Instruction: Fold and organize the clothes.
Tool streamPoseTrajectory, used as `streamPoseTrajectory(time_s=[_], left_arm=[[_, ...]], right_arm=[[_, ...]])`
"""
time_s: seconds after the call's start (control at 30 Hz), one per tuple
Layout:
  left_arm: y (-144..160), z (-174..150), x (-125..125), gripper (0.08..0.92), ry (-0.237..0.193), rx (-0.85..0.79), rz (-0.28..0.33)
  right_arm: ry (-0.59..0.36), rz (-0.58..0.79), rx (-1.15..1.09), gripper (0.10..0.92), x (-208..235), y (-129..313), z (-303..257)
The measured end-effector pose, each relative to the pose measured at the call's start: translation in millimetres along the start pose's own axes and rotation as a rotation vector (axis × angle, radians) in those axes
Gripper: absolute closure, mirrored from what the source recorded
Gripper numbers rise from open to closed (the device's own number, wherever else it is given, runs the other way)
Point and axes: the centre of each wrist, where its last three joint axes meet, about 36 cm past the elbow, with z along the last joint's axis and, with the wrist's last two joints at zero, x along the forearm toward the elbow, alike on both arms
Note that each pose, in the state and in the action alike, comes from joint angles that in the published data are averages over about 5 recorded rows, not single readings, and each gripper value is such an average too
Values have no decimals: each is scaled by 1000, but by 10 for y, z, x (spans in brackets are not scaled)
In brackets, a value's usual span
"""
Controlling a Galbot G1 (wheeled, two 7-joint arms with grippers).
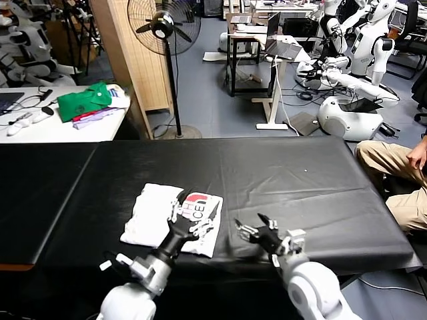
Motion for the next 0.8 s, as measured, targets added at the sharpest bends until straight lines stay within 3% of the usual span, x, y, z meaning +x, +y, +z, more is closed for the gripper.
streamPoseTrajectory(time_s=[0.27,0.37,0.7,0.8], left_arm=[[69,25,125,201,6,-36,-38],[89,22,160,201,8,-42,-51],[146,35,274,201,18,-59,-91],[165,53,292,201,23,-61,-107]], right_arm=[[38,-19,-80,225,-547,237,4],[39,-7,-75,274,-727,331,-6],[23,-2,48,805,-1108,415,5],[-43,30,163,891,-1169,320,0]])
